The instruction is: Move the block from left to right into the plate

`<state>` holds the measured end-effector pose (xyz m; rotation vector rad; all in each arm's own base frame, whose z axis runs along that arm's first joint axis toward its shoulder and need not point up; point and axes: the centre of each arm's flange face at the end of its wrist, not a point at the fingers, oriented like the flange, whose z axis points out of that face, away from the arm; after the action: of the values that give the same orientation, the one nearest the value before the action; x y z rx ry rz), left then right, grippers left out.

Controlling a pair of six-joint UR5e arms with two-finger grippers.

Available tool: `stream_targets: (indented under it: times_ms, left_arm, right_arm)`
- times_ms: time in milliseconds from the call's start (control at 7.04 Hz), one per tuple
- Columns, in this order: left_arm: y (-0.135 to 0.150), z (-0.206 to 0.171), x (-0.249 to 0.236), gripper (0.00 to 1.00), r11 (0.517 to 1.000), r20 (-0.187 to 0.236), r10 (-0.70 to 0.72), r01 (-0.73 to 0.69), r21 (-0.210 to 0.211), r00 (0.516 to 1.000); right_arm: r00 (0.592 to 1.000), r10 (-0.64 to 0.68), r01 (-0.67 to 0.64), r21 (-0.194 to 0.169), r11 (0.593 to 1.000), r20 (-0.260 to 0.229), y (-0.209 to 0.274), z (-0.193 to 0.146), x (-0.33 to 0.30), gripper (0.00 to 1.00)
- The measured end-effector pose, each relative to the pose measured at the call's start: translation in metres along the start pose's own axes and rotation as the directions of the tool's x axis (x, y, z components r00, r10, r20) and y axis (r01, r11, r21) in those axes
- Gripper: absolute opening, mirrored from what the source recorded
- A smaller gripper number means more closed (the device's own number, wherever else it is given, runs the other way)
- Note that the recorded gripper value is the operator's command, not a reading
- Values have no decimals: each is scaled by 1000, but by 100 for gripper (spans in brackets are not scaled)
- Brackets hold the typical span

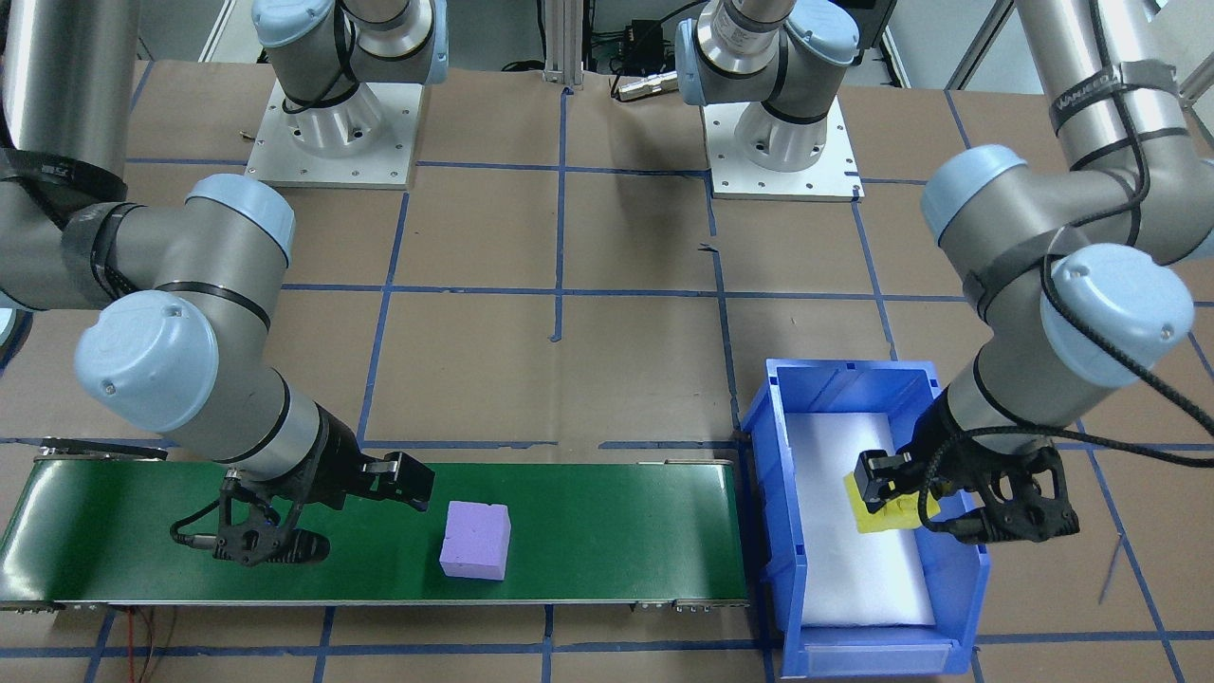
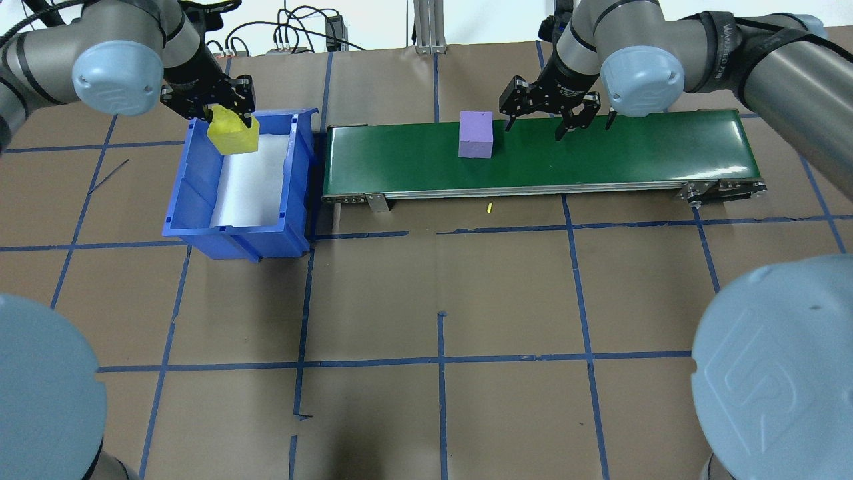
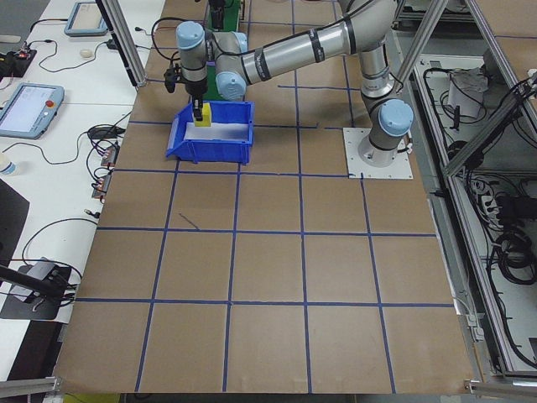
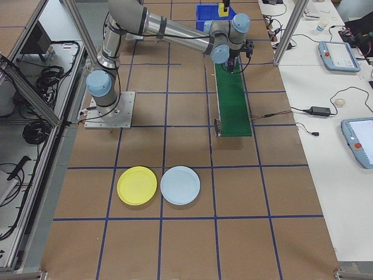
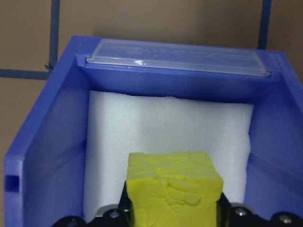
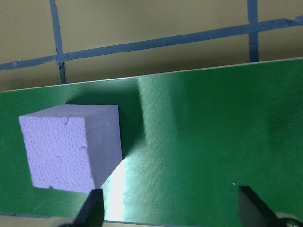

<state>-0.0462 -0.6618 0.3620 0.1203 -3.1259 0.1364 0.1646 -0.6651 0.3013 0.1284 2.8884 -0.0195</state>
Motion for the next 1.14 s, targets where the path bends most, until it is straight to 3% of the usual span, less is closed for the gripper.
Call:
stream_targets:
  times_ms: [426,710,1136]
  left_arm:
    - [41,-45,84,37,998,-18,54,-54,13,998]
    - [55,-21,135,37,995,-32,95,-96,-22,995]
    - [43,26,182,37,997,-54,74,-74,9,996]
  right_arm:
    - [1000,-2,2,-5,1000,8,0,3,0,100]
    - [1000,-4,4,-9,1000,8,-1,9,1,100]
    - [1000,-10,10,6,1000,9,-13,17,3,100]
